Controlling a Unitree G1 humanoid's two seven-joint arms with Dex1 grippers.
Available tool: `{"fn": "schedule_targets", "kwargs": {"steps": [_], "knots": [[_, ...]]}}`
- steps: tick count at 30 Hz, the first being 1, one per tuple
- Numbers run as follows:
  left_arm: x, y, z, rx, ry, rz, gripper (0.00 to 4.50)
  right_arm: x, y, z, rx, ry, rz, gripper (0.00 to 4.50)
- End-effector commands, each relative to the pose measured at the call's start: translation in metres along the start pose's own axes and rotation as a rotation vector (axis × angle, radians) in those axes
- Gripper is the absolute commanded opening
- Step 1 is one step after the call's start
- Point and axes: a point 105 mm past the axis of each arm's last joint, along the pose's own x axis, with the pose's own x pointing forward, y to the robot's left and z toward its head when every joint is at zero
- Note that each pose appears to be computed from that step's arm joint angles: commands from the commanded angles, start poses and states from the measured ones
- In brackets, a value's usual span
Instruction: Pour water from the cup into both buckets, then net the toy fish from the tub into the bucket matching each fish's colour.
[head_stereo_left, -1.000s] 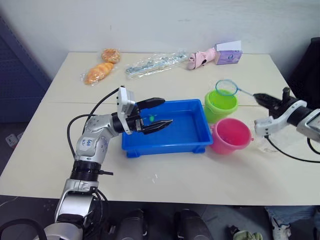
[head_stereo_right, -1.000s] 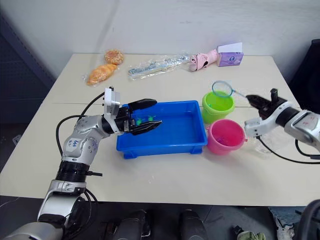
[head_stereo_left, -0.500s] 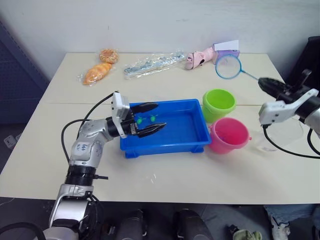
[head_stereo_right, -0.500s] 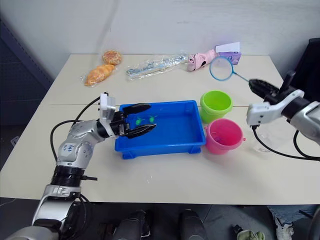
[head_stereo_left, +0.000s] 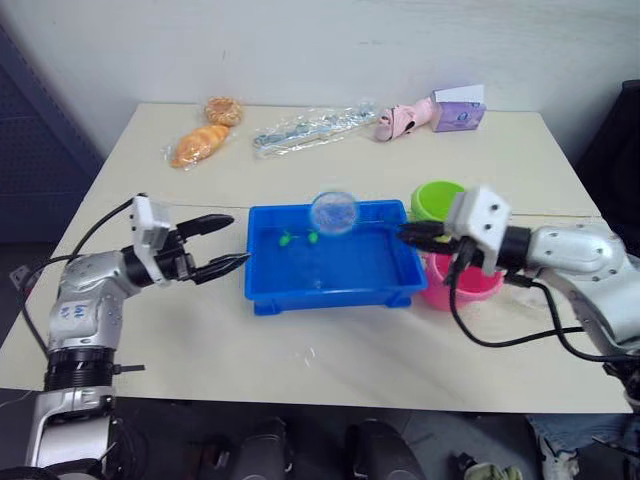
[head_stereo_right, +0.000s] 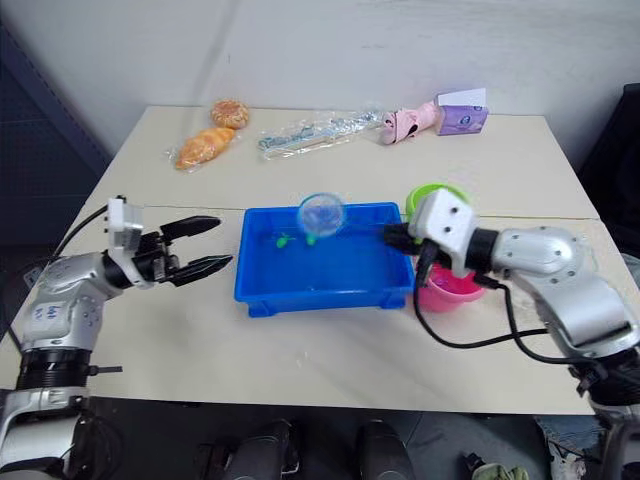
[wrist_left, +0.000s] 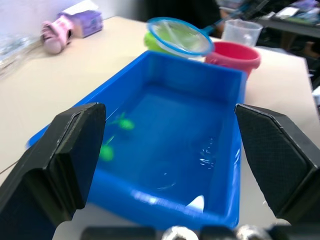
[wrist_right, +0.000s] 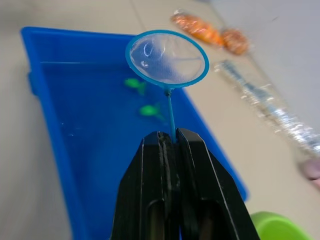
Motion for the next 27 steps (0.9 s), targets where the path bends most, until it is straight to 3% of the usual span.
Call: {"fn": "schedule_targets", "kwargs": {"steps": [1,14,27], "knots": [[-0.015,0.002,0.004,0.038,0.013,0.035,4.43,0.005,-0.001,0.004,-0.062,0.033,0.024,0.00],[-0.017,-0.015,0.001,-0.001,0.059,0.021,4.43,0.008,-0.018,-0.027,0.019,0.243,0.073,0.00],[-0.008,-0.026,-0.003,0.014,0.072,-0.037,4.43,0.030,-0.031,-0.037,0.124,0.301,0.131,0.00]]}}
